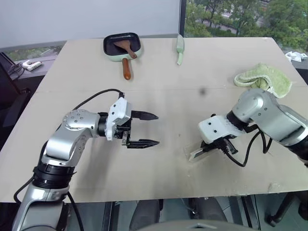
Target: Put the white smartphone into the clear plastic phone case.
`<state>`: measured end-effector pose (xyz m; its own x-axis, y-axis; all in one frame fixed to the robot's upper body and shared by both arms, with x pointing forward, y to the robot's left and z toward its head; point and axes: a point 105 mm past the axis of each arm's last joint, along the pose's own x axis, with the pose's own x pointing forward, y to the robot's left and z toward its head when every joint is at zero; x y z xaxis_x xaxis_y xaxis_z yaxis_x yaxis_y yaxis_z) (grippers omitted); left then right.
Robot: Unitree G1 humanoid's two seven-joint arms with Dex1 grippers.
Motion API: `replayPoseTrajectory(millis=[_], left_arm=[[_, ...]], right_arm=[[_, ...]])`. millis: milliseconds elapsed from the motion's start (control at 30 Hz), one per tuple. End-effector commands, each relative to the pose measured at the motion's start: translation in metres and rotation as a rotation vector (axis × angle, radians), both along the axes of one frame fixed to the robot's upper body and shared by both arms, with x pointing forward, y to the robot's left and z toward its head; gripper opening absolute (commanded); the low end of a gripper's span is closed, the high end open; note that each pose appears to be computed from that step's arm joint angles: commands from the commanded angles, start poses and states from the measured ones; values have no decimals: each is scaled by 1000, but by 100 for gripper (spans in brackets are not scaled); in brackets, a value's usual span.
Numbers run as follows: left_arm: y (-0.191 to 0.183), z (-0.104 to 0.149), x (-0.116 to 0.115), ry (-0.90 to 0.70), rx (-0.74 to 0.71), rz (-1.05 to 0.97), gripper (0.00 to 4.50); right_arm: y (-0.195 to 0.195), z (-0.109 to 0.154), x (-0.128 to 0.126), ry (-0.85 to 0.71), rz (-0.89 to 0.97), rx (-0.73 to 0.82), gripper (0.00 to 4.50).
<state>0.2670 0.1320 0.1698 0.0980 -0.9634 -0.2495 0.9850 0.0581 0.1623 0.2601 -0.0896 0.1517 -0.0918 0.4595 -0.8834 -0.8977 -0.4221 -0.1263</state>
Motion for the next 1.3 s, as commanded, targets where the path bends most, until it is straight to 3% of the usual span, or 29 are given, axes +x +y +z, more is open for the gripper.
replayPoseTrajectory(millis=[33, 333, 533, 600, 700, 1133, 1300], left_arm=[[-4, 14, -9, -46, -32, -59, 445], [-5, 15, -8, -56, -25, -53, 445], [-5, 14, -8, -59, -21, -48, 450], [-5, 14, -7, -58, -20, -49, 450], [-6, 14, -6, -58, -20, -51, 450], [-7, 12, -6, -55, -19, -58, 450], [-6, 9, -8, -51, -12, -58, 450]], right_arm=[[-1, -3, -2, 54, 28, -44, 0], [16, -16, 17, 4, 10, -35, 0], [22, -13, 15, 6, 20, 12, 244], [22, -11, 15, 2, 16, 20, 350], [22, -7, 18, -26, 6, 33, 448], [16, 29, 27, -116, -41, 116, 448], [-18, 28, 27, -141, -113, 128, 448]])
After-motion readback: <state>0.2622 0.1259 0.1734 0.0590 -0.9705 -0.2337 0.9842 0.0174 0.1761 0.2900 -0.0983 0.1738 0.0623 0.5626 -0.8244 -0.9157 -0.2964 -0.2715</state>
